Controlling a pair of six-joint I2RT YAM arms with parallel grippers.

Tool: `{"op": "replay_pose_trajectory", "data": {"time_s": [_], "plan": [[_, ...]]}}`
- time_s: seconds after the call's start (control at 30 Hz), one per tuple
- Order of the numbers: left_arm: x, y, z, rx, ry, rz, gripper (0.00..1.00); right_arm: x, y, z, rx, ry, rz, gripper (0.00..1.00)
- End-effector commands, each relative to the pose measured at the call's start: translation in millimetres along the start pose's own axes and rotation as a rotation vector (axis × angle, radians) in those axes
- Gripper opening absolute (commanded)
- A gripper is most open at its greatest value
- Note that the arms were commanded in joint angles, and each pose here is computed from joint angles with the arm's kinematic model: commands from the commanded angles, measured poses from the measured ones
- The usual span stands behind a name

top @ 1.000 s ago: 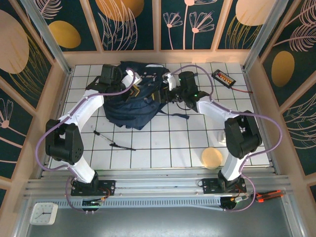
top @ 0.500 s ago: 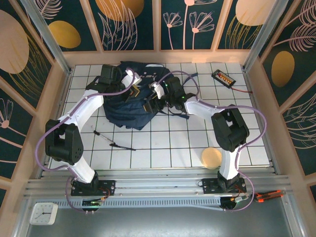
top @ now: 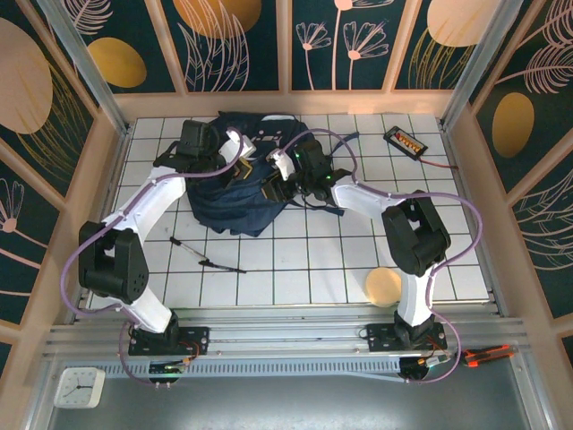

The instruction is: Pack books, pencil case, and school supplies into a backpack

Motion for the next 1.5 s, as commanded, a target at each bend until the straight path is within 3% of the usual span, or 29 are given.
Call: {"op": "replay_pose_trajectory", "data": {"time_s": [0.0, 0.07, 0.23, 0.3, 0.37, 0.57, 0.73, 0.87, 1.07, 1.47], "plan": [[23, -20, 24, -0.038, -0.100, -0.110, 0.00, 11, -7, 13, -0.056, -0.025, 0.024, 0.18], [18, -19, 24, -0.021, -0.090, -0.120, 0.00, 9, -7, 19, -0.066, -0.022, 0.023, 0.14], [13, -16, 27, 0.014, -0.076, -0.141, 0.00, 1, -7, 34, -0.071, -0.020, 0.002, 0.14], [15, -18, 28, 0.008, -0.082, -0.144, 0.00, 0, -5, 38, -0.036, -0.030, -0.004, 0.21], [17, -19, 28, 0.001, -0.090, -0.140, 0.00, 0, -2, 36, -0.010, -0.026, 0.013, 0.35], [19, -22, 29, -0.019, -0.100, -0.128, 0.00, 8, -2, 20, 0.038, -0.022, 0.059, 0.44], [21, -23, 29, -0.025, -0.105, -0.121, 0.00, 11, 0, 12, 0.043, -0.019, 0.083, 0.44], [20, -22, 29, -0.017, -0.100, -0.121, 0.00, 11, 1, 10, 0.044, -0.013, 0.084, 0.37], [18, -21, 28, -0.011, -0.091, -0.131, 0.00, 17, -1, 21, -0.014, -0.034, 0.067, 0.13], [7, -20, 30, 0.017, -0.071, -0.156, 0.00, -2, -40, 74, -0.078, -0.117, -0.128, 0.04]]}}
Point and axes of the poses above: each hand's point on the last joint's axis, 136 mm out from that joint toward the fingers, its own z axis back along the fingers, its own y axis along the line the jaws close on, x = y × z, the point moved 1 cm from there along z, back along the fingers, and after that the axes turned 13 degrees about z, right-handed, at the moved point
